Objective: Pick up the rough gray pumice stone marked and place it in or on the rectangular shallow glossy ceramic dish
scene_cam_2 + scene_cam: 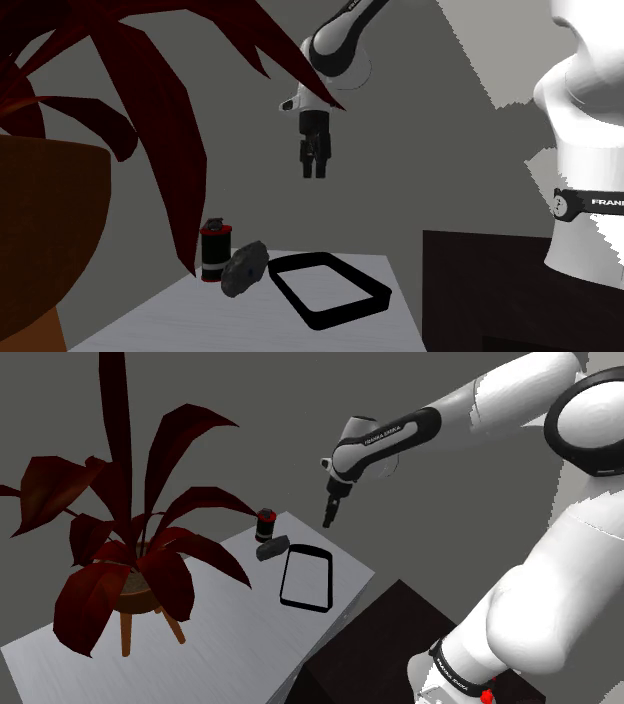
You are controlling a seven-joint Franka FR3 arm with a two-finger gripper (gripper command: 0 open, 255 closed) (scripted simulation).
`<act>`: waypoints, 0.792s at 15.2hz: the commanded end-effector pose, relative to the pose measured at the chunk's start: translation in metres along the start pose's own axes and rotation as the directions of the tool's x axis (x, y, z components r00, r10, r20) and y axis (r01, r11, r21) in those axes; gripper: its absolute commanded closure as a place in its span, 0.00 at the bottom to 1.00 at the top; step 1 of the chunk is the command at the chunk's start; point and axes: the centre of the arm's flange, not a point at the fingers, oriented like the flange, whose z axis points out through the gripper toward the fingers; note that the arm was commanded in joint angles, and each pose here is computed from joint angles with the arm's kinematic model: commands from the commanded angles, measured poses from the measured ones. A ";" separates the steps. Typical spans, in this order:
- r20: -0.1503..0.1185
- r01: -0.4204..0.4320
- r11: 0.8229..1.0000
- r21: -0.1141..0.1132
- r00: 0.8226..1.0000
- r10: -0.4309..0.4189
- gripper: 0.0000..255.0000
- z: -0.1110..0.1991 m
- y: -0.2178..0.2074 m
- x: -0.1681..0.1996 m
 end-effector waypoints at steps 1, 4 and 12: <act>-0.007 0.039 0.999 0.013 0.999 -0.039 0.00 0.021 0.015 0.018; -0.017 0.094 0.995 0.031 0.996 -0.093 0.00 0.051 0.031 0.039; -0.048 0.238 0.968 0.078 0.971 -0.235 0.00 0.132 0.067 0.099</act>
